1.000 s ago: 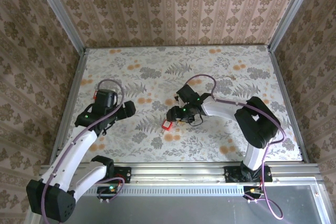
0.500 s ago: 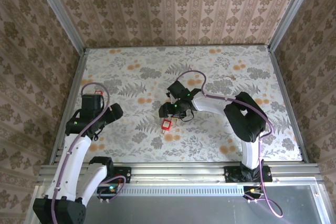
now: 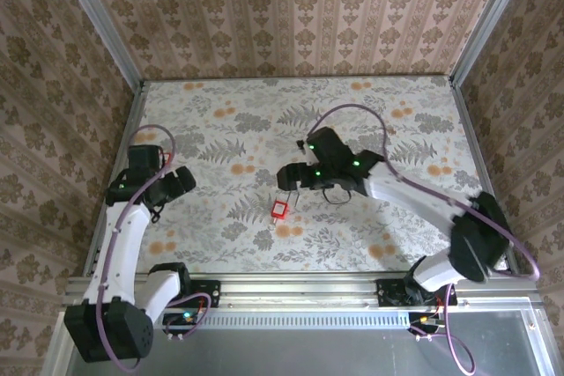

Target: Unlock with the key

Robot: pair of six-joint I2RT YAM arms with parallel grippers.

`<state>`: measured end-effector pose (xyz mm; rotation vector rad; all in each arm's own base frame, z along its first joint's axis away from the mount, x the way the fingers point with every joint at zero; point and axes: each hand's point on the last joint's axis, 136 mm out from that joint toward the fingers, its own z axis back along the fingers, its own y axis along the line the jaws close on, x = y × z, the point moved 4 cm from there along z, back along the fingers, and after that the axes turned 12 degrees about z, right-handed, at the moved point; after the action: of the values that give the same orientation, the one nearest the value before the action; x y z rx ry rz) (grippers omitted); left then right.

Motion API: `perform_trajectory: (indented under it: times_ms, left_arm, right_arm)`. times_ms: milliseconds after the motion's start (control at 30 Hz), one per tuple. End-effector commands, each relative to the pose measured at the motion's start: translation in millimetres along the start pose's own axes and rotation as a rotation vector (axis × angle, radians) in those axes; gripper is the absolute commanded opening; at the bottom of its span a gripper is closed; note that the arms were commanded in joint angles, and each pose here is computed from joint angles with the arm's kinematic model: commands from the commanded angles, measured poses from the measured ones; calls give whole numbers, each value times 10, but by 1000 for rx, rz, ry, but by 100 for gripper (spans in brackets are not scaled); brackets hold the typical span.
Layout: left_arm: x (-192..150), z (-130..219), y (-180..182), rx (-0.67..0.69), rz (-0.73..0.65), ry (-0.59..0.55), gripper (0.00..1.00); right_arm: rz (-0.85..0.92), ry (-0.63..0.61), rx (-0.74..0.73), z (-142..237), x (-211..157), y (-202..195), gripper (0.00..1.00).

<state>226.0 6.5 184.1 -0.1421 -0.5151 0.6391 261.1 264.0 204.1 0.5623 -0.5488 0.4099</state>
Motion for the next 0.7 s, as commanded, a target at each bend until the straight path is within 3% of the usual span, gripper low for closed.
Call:
perform_trajectory:
  times_ms: [0, 100, 300, 467, 667]
  left_arm:
    - [184, 11, -28, 40, -63, -20, 94]
    - [276, -5, -138, -3, -79, -44, 94]
    - [329, 49, -414, -108, -148, -86, 94]
    - [268, 143, -604, -174, -222, -138, 94]
    - [189, 459, -886, -337, -350, -248, 95]
  right_arm:
    - [72, -27, -143, 359, -199, -227, 90]
    - [-5, -70, -237, 698, -323, -561, 95]
    - [-263, -72, -389, 1172, -609, -1347, 95]
    - [-435, -41, -426, 1206, -755, -1829, 93]
    - [-517, -86, -431, 1114, -430, -2374, 89]
